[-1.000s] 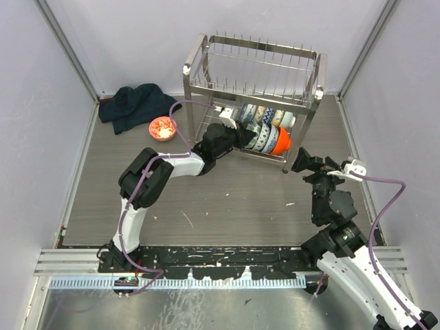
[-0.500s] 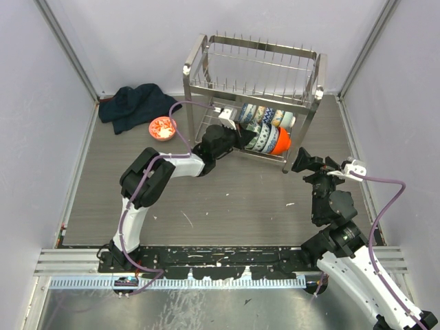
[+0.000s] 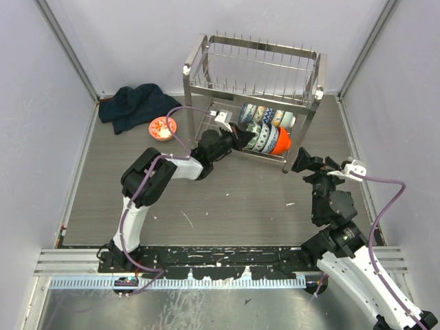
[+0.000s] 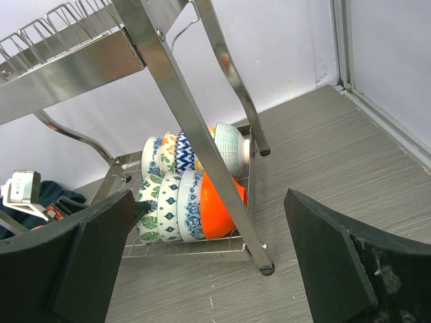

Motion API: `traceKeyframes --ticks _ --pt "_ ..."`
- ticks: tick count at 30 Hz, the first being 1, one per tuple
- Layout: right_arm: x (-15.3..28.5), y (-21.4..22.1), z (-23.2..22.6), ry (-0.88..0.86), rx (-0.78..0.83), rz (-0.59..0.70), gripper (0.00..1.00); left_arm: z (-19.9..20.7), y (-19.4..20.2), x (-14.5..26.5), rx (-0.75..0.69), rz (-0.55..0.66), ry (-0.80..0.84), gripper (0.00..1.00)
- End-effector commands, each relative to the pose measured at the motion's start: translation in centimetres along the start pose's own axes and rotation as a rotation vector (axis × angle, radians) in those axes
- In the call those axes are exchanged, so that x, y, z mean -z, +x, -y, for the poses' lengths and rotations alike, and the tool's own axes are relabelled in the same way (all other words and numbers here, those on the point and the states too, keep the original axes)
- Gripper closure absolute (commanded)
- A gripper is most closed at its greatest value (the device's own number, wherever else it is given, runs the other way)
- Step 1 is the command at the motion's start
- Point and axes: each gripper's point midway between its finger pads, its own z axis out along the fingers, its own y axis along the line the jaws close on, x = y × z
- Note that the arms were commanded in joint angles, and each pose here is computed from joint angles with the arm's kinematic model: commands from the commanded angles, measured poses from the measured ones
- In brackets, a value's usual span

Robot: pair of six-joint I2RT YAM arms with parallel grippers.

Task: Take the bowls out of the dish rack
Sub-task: Pick up the bowl from the dish rack.

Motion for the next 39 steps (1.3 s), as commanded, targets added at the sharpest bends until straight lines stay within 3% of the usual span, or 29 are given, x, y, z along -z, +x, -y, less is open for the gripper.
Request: traceKeyframes --ticks 1,39 --pt "0.1 -1.2 -0.2 -0.006 -0.032 0.033 0.00 2.4 -2.2 0.0 0.007 0.101 0.110 1.00" --pt "0.1 -1.2 -0.1 -0.002 -0.030 0.034 0.00 2.6 -5.4 1.5 0.057 0.220 0.124 1.00"
